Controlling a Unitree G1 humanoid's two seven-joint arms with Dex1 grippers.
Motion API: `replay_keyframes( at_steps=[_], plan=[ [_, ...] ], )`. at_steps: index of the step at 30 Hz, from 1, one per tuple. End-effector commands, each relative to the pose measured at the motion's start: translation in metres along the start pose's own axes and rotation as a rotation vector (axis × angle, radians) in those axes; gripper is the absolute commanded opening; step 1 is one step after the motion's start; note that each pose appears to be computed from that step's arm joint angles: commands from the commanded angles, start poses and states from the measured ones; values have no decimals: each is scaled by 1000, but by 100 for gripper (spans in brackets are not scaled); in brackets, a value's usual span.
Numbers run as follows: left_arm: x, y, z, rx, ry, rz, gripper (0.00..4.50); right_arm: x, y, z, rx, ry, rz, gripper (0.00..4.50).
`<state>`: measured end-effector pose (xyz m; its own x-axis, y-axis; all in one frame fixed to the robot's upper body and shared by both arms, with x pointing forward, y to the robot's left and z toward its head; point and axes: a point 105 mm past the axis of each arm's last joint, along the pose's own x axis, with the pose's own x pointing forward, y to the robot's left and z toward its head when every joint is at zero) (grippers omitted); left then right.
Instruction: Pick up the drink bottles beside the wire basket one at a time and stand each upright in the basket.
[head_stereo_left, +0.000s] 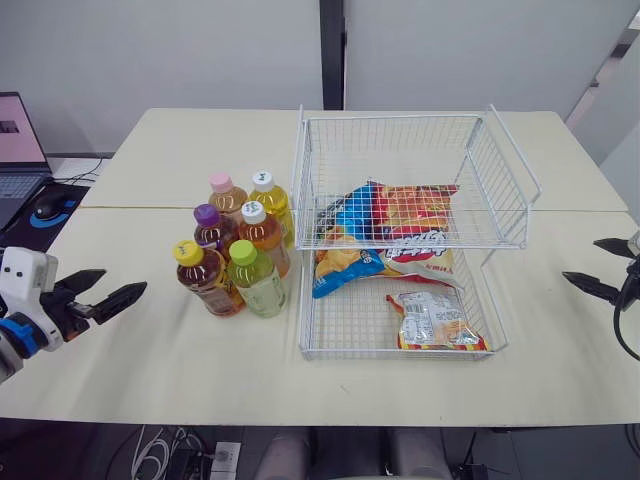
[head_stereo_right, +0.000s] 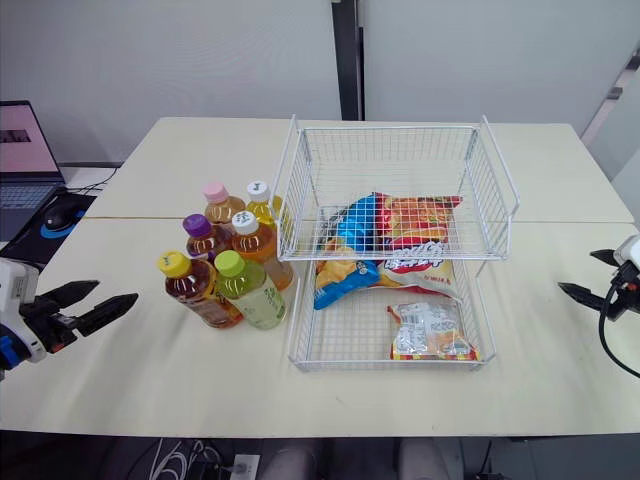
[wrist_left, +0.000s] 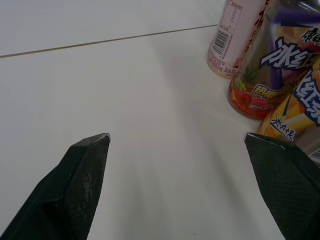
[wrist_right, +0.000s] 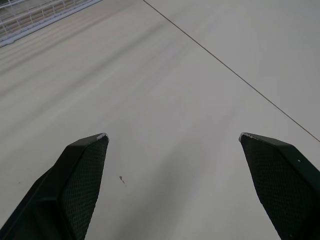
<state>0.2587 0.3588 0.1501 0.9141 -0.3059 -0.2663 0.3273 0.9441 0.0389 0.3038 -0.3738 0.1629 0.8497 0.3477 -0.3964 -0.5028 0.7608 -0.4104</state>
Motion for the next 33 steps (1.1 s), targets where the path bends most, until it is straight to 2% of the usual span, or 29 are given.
replay_keyframes(
  at_steps=[1,11,17,21,23,26,30,33],
  plan=[
    [-9,5,14,47,-30,26,445,-3,-8,15,-17,-52,-32,450],
    [-17,-2,13,39,-55,37,445,-3,-14,3,-57,-5,-53,450],
    [-23,-1,17,40,-68,58,445,-3,-26,4,-27,-37,-138,450],
    [-27,-18,20,-3,-66,-18,445,-10,-29,8,-55,-62,-150,450],
    [-29,-33,30,-10,-62,-89,445,-17,-27,16,-69,-105,-138,450],
    [-33,-30,48,-17,-110,-70,445,-30,-26,34,-83,-183,-110,450],
    [-41,-17,35,-35,-50,-15,445,-50,-21,68,-48,-268,-48,450],
    [-44,-6,26,-55,-49,38,445,-68,-7,103,-14,-331,56,450]
  ],
)
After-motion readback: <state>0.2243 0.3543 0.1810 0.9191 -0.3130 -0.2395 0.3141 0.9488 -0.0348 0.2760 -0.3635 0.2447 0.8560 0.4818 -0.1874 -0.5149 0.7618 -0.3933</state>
